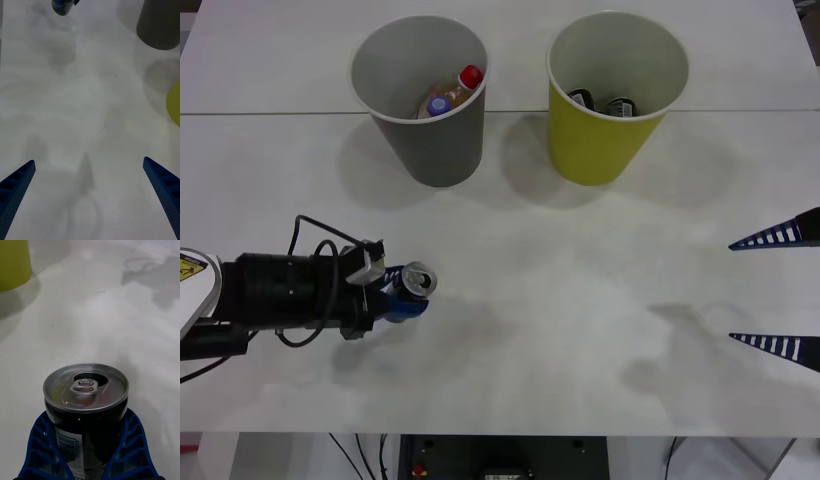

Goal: Put the can into the green bin and the plastic bottle into the gray bin

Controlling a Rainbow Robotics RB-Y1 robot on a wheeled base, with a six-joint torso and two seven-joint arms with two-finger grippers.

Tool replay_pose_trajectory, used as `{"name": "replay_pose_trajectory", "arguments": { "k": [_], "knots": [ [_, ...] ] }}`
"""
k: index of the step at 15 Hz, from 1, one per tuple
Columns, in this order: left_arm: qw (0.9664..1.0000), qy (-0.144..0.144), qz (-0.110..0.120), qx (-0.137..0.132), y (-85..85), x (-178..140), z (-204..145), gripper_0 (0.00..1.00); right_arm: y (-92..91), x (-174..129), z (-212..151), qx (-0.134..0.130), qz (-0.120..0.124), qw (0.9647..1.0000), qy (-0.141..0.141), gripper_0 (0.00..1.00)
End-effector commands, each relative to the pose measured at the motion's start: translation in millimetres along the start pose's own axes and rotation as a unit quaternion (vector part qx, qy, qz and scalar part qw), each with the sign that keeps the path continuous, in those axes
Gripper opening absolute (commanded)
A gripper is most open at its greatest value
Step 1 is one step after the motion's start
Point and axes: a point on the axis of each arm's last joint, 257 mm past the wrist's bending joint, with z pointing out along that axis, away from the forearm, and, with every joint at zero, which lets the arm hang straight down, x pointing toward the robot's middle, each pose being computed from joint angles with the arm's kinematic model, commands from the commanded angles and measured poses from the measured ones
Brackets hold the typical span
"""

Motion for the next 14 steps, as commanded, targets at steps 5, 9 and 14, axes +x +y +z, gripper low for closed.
{"name": "replay_pose_trajectory", "arguments": {
  "k": [5, 9, 14],
  "knots": [
    [0.9944, 0.103, -0.003, -0.022, 8.4, -60, -27, 0.01, 0.0, 0, 0, 0.0, 0.0, 1.0, 0.0, 1.0],
    [0.9932, 0.113, -0.013, -0.021, 11.9, -111, -27, 0.01, 0.0, 0, 0, 0.0, 0.0, 1.0, 0.0, 1.0],
    [0.9904, 0.137, 0.016, -0.012, 15.7, -184, -10, 0.01, 0.0, 0, 0, 0.0, 0.0, 1.0, 0.0, 1.0]
  ]
}}
